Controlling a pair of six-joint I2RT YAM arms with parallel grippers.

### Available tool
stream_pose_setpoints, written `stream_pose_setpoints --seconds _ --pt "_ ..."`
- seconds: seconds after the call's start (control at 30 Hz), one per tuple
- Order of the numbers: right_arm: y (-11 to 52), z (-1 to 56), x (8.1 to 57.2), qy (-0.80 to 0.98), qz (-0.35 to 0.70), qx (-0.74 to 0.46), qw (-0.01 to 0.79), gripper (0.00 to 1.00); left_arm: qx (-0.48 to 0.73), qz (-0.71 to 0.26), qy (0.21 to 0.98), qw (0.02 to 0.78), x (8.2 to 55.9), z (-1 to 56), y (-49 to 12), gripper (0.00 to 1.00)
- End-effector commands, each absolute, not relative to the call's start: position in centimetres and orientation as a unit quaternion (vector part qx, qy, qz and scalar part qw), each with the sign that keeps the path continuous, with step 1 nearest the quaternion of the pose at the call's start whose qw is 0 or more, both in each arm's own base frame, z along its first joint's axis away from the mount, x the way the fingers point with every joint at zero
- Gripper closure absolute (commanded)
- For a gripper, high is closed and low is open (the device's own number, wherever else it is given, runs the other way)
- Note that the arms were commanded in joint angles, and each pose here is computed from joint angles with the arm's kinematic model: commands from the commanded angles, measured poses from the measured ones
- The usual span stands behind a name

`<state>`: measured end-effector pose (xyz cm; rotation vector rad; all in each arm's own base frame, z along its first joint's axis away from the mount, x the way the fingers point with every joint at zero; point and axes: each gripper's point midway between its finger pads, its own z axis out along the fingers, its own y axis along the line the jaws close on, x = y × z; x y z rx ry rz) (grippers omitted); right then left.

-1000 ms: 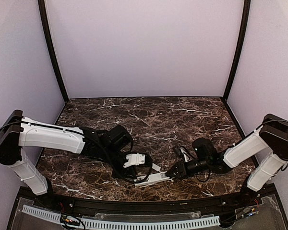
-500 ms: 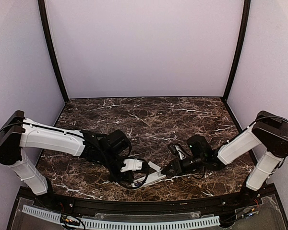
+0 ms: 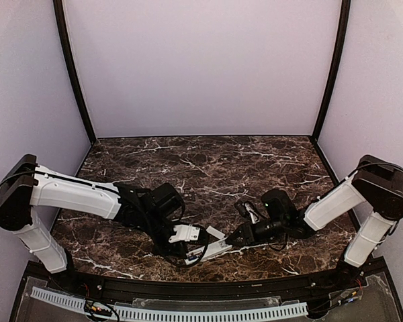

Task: Load the batteries into the remote control
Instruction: Load the battery into the battery compartment.

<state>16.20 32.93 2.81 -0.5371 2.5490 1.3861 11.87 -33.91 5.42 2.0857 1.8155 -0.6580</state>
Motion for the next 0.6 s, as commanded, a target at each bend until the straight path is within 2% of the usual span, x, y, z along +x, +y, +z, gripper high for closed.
stream_pose_setpoints --seconds 0.0,0.57 --pt "33.47 3.27 15.95 0.852 0.477 -0.192 0.095 0.73 0.733 -0.239 0.622 0.140 11.45 5.72 -34.18 0.83" --pt "33.31 3.16 15.82 0.853 0.478 -0.187 0.093 0.73 0.737 -0.244 0.617 0.128 11.30 5.07 -34.79 0.83"
